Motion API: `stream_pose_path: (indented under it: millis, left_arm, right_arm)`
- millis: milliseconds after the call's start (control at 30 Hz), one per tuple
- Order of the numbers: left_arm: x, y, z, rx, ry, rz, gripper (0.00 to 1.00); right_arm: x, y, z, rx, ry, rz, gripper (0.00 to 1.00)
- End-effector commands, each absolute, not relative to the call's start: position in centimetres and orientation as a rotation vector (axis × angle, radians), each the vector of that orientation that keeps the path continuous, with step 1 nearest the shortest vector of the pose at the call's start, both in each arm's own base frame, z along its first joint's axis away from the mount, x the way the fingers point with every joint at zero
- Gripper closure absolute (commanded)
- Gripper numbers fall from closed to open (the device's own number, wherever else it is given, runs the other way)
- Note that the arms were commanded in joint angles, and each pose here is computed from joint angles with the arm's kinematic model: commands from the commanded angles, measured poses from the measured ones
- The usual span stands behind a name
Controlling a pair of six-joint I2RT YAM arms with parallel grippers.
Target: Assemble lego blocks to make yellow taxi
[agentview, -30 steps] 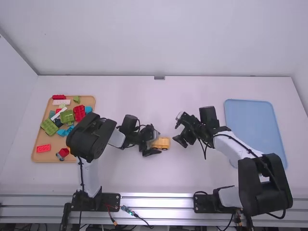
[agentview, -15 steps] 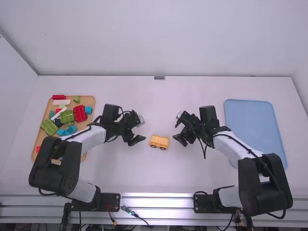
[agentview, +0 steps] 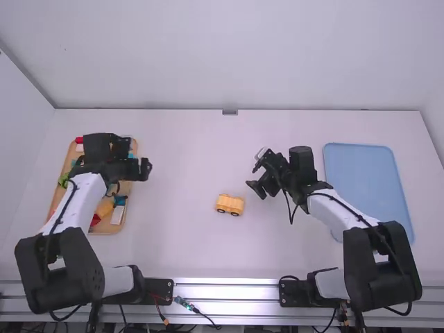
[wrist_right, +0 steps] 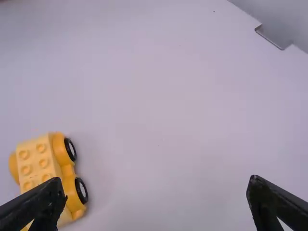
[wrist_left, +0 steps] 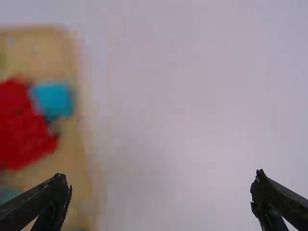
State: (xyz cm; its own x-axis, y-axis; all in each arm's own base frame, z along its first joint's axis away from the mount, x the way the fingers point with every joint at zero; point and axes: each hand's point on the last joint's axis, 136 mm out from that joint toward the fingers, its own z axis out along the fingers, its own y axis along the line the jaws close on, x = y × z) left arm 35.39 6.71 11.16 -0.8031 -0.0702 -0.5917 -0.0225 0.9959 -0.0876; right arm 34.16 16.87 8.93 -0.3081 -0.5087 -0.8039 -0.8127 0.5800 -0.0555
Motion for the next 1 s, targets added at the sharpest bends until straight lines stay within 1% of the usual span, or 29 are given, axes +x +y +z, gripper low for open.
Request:
stream_pose_path:
  millis: [0, 67, 167, 200, 367, 467, 700, 800, 900, 967]
  left_arm:
    - [33.7, 12.4, 10.9, -0.701, 2.436, 0.067, 0.01]
    - [33.0, 12.9, 10.5, -0.948, 2.367, 0.006, 0.01]
    - [31.4, 12.5, 9.3, -1.174, 2.354, -0.039, 0.01]
    - [30.7, 12.6, 9.0, -1.2, 2.368, -0.003, 0.01]
    - [30.8, 13.2, 9.1, -1.228, 2.332, 0.012, 0.01]
    - [30.2, 13.7, 8.9, -1.337, 2.291, 0.008, 0.01]
    - [27.4, 16.2, 7.3, -1.755, 2.123, -0.01, 0.01]
    - [26.3, 17.3, 6.6, -1.856, 2.135, 0.02, 0.01]
    - [26.3, 18.1, 5.9, -1.92, 2.163, 0.046, 0.01]
    - [26.4, 18.4, 4.7, -2.056, 2.13, 0.057, 0.01]
  right_arm:
    - [34.1, 17.1, 9.7, -1.034, 1.973, 0.486, 0.01]
    - [34.1, 17.1, 9.7, -1.036, 1.97, 0.485, 0.01]
    - [34.2, 17.2, 9.8, -1.036, 1.963, 0.482, 0.01]
    - [34.3, 17.2, 9.9, -1.036, 1.963, 0.482, 0.01]
    - [34.3, 17.2, 10.0, -1.035, 1.963, 0.481, 0.01]
    - [34.3, 17.1, 10.0, -1.035, 1.964, 0.481, 0.01]
    - [34.3, 17.2, 9.9, -1.036, 1.966, 0.483, 0.01]
    - [34.3, 17.2, 9.9, -1.036, 1.967, 0.483, 0.01]
    - [34.3, 17.2, 9.9, -1.036, 1.966, 0.483, 0.01]
    - [34.2, 17.2, 9.9, -1.038, 1.965, 0.484, 0.01]
